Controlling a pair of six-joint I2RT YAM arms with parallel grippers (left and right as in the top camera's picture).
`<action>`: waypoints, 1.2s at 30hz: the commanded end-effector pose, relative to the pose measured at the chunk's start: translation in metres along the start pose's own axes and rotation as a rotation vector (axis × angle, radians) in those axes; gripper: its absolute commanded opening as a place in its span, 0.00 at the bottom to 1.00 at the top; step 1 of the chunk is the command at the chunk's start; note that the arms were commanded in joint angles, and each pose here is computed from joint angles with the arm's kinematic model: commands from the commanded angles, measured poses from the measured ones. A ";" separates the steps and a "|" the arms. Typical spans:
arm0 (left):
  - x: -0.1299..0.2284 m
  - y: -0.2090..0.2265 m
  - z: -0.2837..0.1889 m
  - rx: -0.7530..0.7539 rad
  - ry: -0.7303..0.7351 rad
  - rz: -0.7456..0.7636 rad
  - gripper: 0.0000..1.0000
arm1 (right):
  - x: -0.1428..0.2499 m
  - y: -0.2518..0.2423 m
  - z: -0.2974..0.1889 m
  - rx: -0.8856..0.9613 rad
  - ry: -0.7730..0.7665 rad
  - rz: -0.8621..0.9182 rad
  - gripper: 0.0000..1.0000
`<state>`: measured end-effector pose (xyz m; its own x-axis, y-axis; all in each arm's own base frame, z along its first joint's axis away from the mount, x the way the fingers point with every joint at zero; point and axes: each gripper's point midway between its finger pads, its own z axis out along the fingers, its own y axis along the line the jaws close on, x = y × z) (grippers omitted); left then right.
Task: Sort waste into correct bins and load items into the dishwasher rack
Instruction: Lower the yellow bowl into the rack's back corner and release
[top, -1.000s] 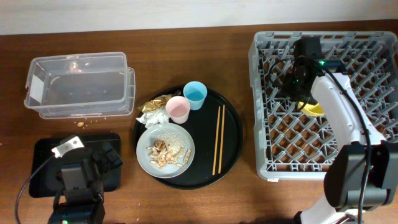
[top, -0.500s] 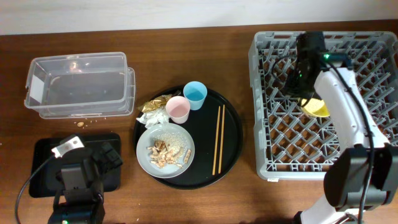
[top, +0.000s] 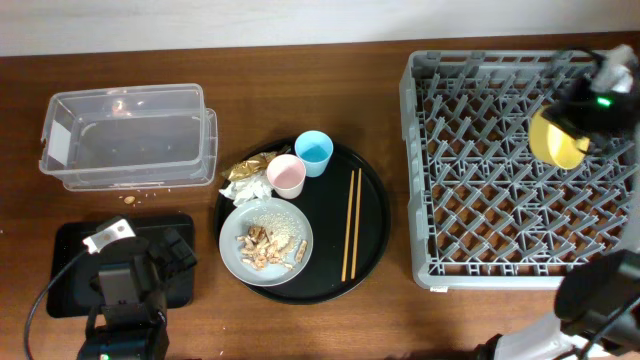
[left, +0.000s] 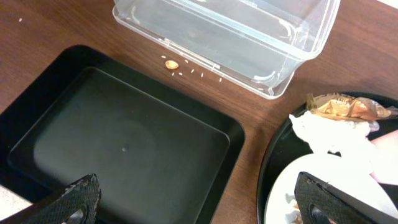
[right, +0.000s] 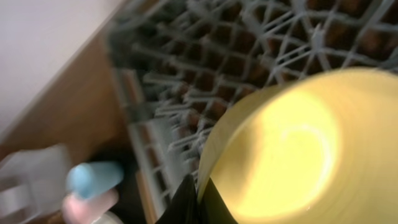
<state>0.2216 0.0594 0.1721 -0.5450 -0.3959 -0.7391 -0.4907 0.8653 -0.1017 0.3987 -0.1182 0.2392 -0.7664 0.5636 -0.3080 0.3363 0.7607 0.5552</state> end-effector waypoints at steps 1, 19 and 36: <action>-0.006 0.000 -0.004 0.001 -0.022 -0.008 0.99 | 0.009 0.043 -0.023 -0.417 0.004 -0.100 0.04; -0.006 0.000 -0.004 0.001 -0.022 -0.008 0.99 | -0.006 0.025 0.050 -0.787 0.101 0.028 0.04; -0.006 -0.001 -0.004 0.001 -0.022 -0.008 0.99 | -0.006 -0.044 0.082 -0.462 0.147 0.215 0.08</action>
<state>0.2216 0.0593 0.1720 -0.5451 -0.3960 -0.7390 -0.4905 0.8655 -0.1019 0.4443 -0.1117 0.1794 -0.8088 0.5723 -0.1357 0.0842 0.3411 0.9363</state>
